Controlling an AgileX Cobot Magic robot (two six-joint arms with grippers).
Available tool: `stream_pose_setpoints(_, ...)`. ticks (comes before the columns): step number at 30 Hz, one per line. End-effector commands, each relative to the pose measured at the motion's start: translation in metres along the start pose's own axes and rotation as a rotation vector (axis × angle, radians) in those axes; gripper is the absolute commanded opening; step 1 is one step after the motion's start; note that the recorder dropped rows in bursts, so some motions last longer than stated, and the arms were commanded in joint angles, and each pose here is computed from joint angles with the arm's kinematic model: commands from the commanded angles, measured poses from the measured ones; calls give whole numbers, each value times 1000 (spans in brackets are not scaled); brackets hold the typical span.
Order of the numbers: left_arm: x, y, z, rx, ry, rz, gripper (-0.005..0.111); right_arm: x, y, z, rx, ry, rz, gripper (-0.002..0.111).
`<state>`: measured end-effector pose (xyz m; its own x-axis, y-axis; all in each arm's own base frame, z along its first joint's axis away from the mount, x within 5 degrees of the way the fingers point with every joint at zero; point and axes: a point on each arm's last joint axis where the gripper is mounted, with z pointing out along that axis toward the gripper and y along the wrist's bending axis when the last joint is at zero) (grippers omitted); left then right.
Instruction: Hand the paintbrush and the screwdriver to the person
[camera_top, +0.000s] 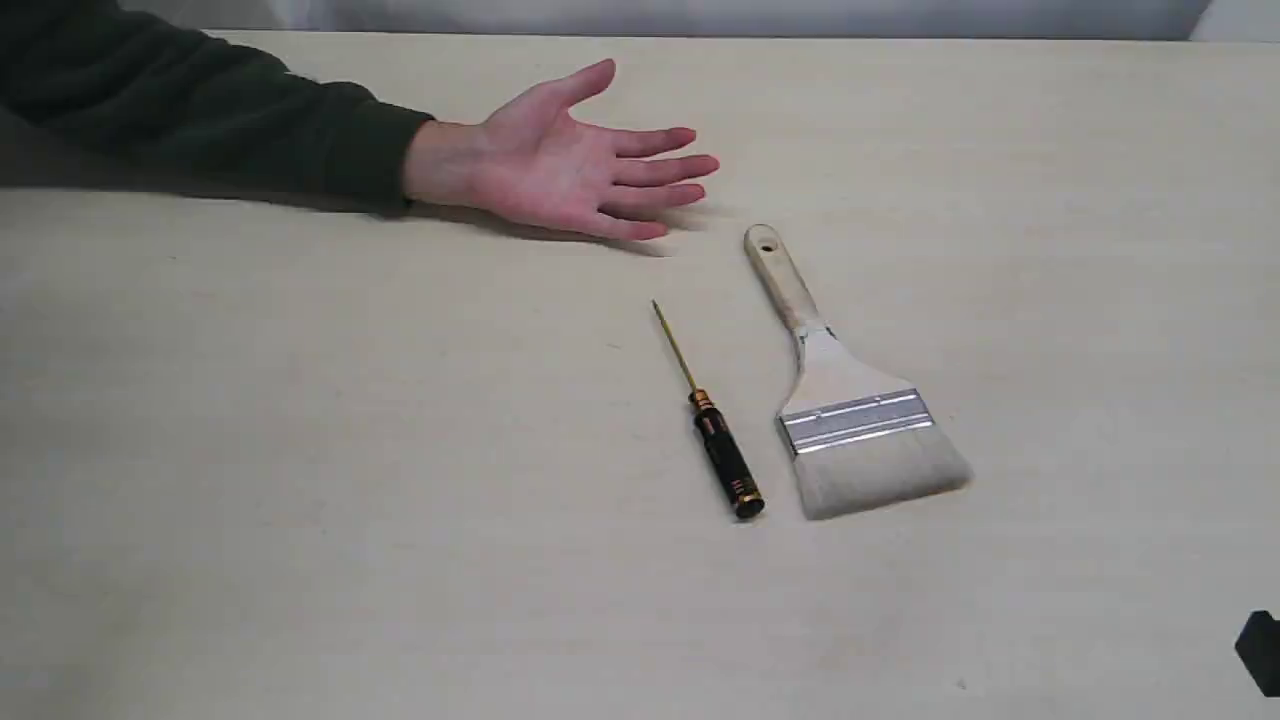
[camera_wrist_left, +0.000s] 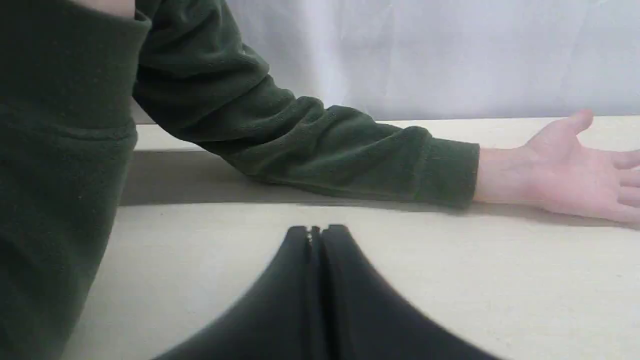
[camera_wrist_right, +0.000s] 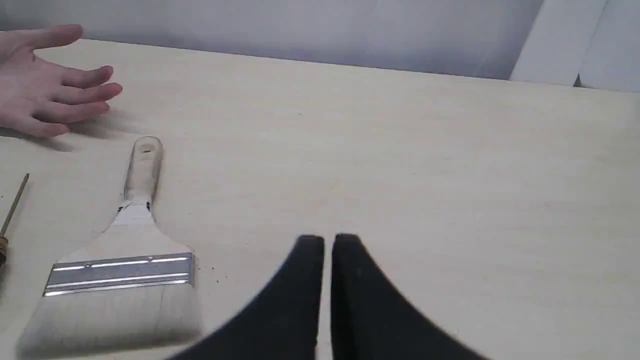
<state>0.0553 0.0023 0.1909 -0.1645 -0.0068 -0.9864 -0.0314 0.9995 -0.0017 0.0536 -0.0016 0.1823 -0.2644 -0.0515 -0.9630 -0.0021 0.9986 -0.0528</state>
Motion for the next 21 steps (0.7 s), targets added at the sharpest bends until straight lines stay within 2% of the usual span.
stream_pose_setpoints(1, 0, 0, 0, 3, -1, -6, 0, 1, 0, 0, 4, -5, 1, 4)
stream_pose_setpoints(9, 0, 0, 0, 3, -1, -6, 0, -1, 0, 0, 4, -25, -32, 4)
stream_pose_setpoints(21, 0, 0, 0, 2, -6, -2, 0, -22, 0, -3, 4, -252, -27, 4)
